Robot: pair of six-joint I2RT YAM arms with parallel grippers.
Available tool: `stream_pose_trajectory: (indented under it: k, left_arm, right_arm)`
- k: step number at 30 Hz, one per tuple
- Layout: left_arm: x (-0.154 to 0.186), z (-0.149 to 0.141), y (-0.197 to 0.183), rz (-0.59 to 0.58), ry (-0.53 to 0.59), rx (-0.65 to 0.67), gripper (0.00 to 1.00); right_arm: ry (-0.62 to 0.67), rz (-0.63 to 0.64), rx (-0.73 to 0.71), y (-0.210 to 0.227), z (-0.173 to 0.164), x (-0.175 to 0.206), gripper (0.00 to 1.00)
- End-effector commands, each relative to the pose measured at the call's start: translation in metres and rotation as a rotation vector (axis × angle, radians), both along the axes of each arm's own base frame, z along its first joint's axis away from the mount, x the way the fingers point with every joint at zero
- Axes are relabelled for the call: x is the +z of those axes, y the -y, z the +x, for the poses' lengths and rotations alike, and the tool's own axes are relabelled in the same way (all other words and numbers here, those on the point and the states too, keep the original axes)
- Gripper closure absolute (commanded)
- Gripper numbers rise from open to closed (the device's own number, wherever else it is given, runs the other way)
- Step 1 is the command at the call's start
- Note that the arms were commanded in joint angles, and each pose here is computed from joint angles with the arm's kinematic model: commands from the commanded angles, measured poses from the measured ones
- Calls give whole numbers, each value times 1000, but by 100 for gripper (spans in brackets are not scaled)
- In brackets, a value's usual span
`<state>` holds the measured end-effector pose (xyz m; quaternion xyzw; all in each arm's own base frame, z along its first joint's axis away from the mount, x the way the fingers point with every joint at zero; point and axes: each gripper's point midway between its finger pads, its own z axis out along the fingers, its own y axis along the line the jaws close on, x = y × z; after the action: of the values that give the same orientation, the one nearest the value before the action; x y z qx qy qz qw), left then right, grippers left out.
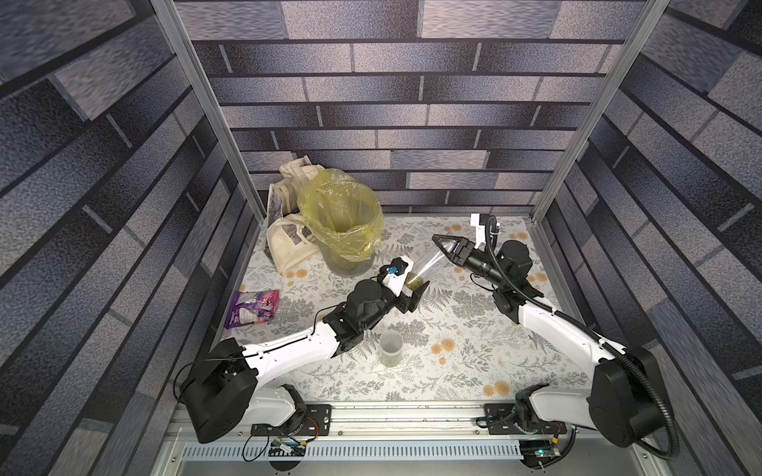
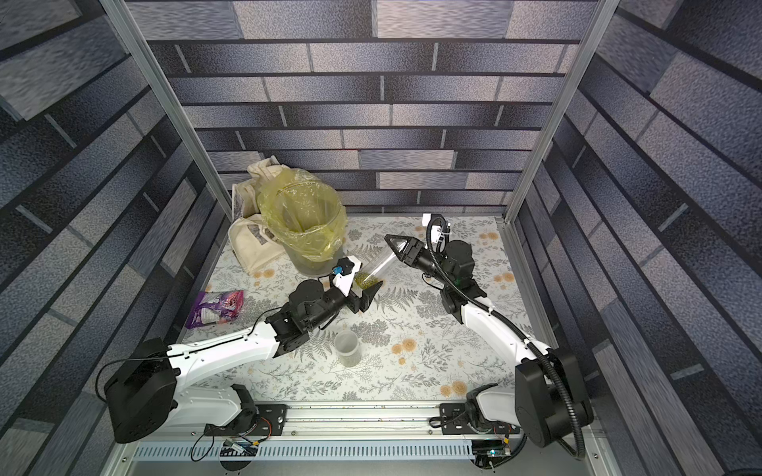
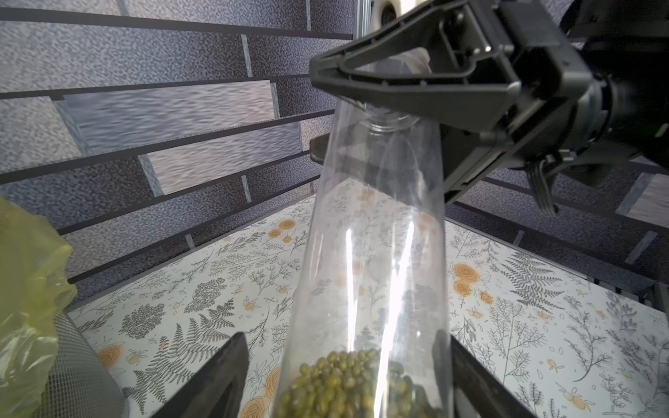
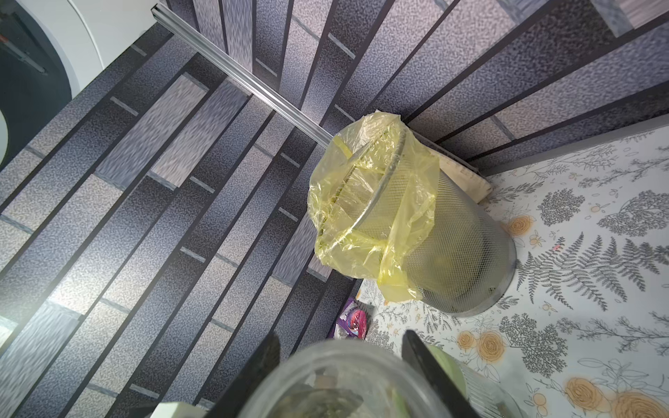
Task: Empty moldy mung beans from jars
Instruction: Pour the moldy mung beans from the jar into the trash bin.
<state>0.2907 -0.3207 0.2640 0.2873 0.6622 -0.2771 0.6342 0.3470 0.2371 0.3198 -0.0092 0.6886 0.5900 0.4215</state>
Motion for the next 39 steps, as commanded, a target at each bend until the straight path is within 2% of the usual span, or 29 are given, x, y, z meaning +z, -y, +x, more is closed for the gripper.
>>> stream_pose_trajectory:
  k: [1,9,17,25,39]
  left_arm:
    - [39,-3,-8,-179,63,-21,22]
    - [48,3,-11,-292,53,-25,24]
    - [45,6,3,-340,26,-82,22]
    - [43,13,8,-383,-4,-81,17]
    - [62,24,17,-390,47,-140,22]
  right_arm:
    - [36,16,0,2,-5,18,67]
    - [33,59,5,2,-5,23,67]
    - [42,100,-1,4,-4,28,67]
    - [44,117,-2,5,-4,31,67]
    - [54,147,-10,7,-3,35,67]
